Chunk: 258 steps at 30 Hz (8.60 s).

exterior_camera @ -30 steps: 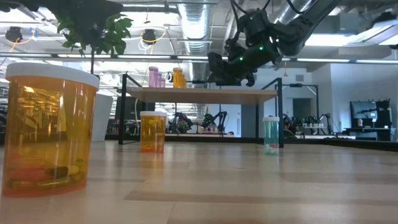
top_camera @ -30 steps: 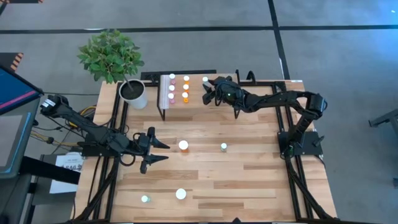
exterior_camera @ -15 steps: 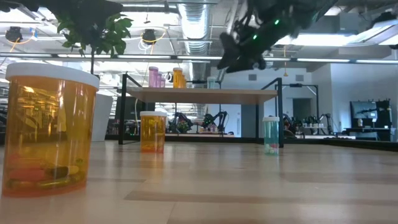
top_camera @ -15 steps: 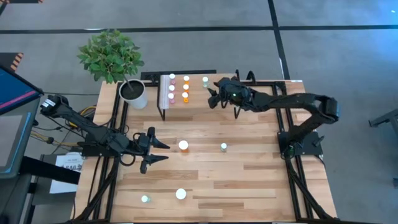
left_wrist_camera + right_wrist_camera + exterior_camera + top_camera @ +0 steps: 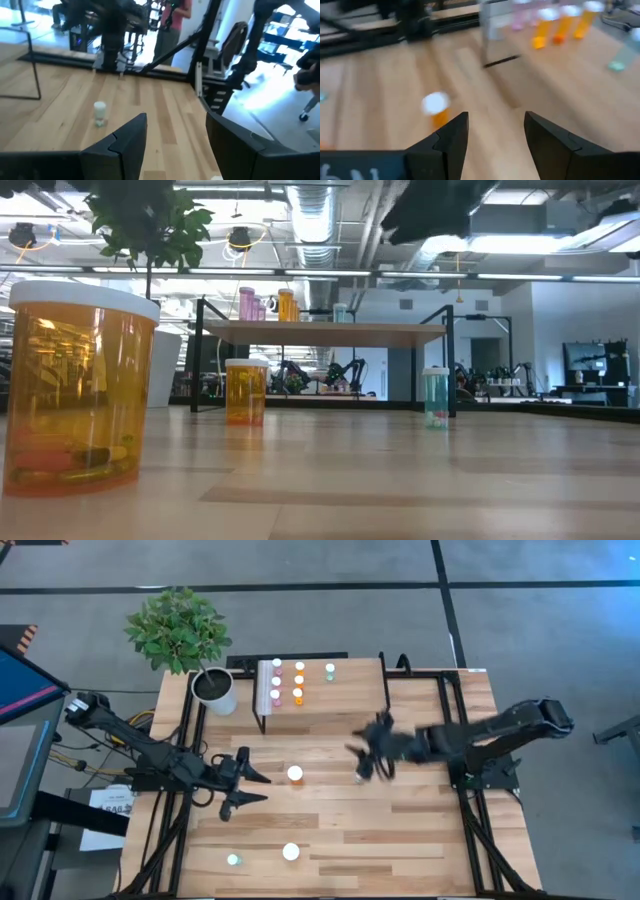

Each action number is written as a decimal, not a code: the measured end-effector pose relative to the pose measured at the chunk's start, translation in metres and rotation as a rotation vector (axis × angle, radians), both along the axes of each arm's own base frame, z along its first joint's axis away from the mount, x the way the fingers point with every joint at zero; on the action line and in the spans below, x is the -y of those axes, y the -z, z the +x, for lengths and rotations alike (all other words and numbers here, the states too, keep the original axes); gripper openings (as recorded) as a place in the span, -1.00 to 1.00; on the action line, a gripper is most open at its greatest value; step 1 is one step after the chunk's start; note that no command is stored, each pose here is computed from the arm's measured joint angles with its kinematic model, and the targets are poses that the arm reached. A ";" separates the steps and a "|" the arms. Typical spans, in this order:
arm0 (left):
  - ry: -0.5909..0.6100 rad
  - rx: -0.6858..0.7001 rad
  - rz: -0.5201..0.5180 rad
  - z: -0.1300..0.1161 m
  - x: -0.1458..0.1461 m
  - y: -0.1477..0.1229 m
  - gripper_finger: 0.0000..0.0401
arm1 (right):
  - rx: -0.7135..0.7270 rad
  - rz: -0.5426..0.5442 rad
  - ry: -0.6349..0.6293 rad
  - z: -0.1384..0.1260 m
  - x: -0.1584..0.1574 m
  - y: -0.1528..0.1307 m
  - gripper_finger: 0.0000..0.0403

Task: Pick and place medicine bottles onto shelf by color
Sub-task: Put the top blue pill bottle on the shelf aligned with the other blue pill bottle, then put the blue pill bottle on the shelf aligned with the other blue pill bottles

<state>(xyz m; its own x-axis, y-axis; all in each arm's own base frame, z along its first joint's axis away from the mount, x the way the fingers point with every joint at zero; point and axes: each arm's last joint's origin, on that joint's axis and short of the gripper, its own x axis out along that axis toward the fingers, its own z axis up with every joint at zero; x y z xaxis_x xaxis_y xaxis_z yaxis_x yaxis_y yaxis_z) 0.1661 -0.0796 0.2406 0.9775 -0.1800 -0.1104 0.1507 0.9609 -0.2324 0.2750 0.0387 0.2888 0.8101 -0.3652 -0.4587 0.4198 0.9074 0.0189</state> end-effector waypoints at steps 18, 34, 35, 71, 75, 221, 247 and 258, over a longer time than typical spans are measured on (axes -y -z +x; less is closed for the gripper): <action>-0.007 0.041 0.030 -0.012 0.009 -0.006 -0.04 | -0.176 -0.005 0.154 -0.002 -0.093 0.089 0.05; -0.007 0.041 0.051 -0.012 0.009 -0.006 -0.04 | 0.288 0.141 0.027 -0.084 -0.061 0.121 0.04; -0.008 0.041 0.051 -0.012 0.009 -0.006 -0.04 | 0.302 0.125 0.005 -0.083 -0.062 0.121 0.04; -0.018 0.009 0.053 -0.012 0.008 -0.002 -0.04 | 0.073 0.046 0.096 -0.039 -0.048 0.184 0.02; -0.018 0.009 0.053 -0.012 0.008 -0.002 -0.04 | 0.083 0.051 0.096 -0.039 -0.048 0.182 -0.06; -0.061 -0.009 0.060 -0.011 0.005 0.000 -0.04 | 0.105 -0.006 0.219 0.055 0.164 0.009 0.11; 0.179 -0.644 0.177 -0.025 0.106 0.004 -0.04 | 0.105 -0.063 -0.102 0.010 -0.060 -0.030 0.11; 0.239 -0.850 0.187 -0.030 0.155 0.029 -0.02 | 0.086 -0.037 -0.221 0.039 -0.128 0.030 0.10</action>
